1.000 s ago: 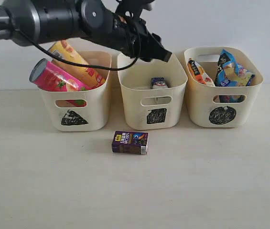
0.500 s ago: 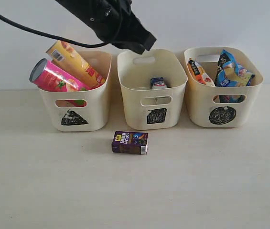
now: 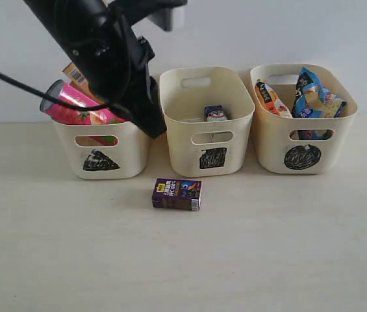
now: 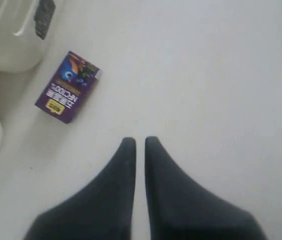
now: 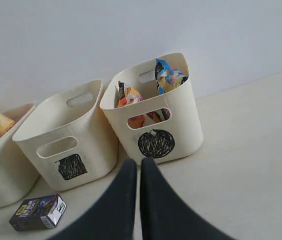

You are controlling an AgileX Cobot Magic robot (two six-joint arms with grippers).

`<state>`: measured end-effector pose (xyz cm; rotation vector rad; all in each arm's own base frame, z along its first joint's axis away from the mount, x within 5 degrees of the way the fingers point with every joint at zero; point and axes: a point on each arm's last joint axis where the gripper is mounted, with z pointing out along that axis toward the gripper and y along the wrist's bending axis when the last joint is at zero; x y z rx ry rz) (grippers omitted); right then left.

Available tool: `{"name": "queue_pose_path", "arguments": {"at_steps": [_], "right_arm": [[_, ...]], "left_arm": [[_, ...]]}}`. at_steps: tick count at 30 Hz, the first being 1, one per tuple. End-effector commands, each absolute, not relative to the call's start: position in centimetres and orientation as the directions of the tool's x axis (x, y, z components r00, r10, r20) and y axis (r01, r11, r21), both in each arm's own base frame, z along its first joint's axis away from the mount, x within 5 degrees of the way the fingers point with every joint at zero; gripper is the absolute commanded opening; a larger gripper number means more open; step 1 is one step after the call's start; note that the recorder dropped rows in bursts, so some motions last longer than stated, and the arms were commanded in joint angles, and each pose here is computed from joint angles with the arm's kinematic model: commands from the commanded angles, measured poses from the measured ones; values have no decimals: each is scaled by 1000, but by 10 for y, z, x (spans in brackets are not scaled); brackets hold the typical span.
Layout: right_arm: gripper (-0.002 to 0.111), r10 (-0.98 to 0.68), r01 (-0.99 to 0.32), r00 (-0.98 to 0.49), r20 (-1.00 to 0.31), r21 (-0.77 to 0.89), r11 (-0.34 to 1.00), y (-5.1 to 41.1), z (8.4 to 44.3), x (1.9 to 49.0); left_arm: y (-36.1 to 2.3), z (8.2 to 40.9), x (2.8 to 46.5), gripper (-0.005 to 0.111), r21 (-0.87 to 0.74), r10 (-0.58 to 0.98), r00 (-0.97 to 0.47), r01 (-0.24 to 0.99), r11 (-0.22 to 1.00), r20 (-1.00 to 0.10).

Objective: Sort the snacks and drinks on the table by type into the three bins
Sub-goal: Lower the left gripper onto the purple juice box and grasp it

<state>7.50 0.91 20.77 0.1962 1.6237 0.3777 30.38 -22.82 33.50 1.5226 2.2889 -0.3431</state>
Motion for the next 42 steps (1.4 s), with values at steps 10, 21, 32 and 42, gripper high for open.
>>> {"name": "queue_pose_path", "arguments": {"at_steps": [10,21,32,42], "right_arm": [[0,337,-97,-91,-937,345,934,9,206,75],[0,337,-97,-91,-937,345,934,9,206,75],[0,335,-97,-93,-938,343,934,9,206,75],[0,335,-97,-93,-938,343,934,9,206,75]], "left_arm": [[-244,264,291,55,43,962,41,999,-30,-270],[-260,186,339,85,219,981,51,976,-9,-185],[-268,151,362,88,296,978,26,955,36,-205],[-260,149,389,88,278,960,-107,943,180,-258]]}}
